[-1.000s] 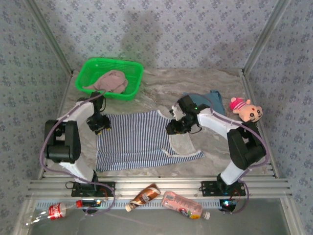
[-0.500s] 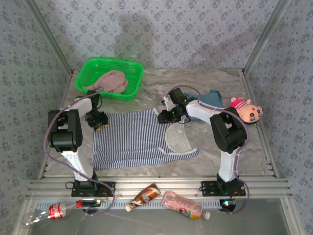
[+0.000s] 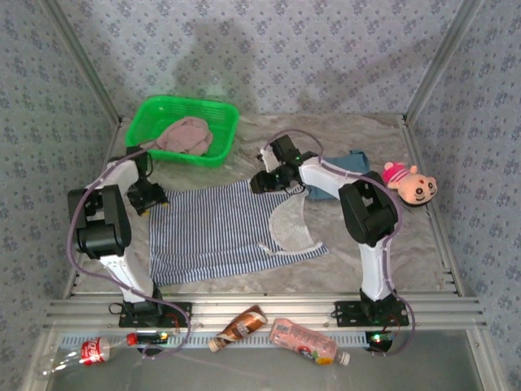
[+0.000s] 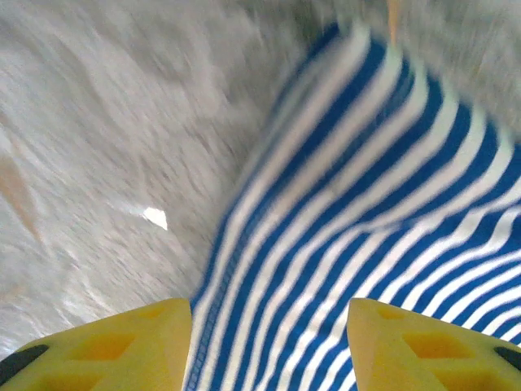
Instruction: Fold and stack the tank tops
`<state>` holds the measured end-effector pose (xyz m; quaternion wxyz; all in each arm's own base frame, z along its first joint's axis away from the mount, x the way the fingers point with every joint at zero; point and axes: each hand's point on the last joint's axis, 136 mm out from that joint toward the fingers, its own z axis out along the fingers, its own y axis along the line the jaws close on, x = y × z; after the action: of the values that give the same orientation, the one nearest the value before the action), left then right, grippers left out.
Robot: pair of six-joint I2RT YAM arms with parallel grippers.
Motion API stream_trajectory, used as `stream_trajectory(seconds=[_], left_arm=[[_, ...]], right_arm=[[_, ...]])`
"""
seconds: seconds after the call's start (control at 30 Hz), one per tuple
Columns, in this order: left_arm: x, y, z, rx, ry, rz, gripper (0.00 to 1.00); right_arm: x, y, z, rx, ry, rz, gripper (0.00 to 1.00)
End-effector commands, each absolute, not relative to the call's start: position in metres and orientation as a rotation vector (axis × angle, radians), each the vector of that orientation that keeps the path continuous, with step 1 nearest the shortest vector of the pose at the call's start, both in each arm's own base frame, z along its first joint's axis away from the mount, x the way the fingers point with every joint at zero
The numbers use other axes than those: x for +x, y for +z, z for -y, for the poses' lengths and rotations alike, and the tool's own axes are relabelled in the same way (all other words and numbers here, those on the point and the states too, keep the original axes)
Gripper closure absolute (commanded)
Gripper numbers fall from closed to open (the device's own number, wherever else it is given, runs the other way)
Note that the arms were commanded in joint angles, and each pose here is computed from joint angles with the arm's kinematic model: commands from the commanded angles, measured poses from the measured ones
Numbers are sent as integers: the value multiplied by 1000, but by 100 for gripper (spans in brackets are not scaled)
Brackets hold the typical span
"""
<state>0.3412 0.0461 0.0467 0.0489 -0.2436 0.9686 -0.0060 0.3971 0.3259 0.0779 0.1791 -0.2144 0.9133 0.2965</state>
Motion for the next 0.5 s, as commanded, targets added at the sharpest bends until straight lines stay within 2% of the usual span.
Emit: stream_trajectory(seconds=[0.0,0.2,0.47], left_arm=[[364,61,-53,-700,-92,-2878,46],[395,59,-45,-637,-229,-2833,45],[403,38,-47,-605,-295,-2864,48]], right_arm=[[410,66,-337,-693,767,-2547,50],[432,57,-347,-689,733,-2520,46],[451,41,-353,-645,715,-2540,45]])
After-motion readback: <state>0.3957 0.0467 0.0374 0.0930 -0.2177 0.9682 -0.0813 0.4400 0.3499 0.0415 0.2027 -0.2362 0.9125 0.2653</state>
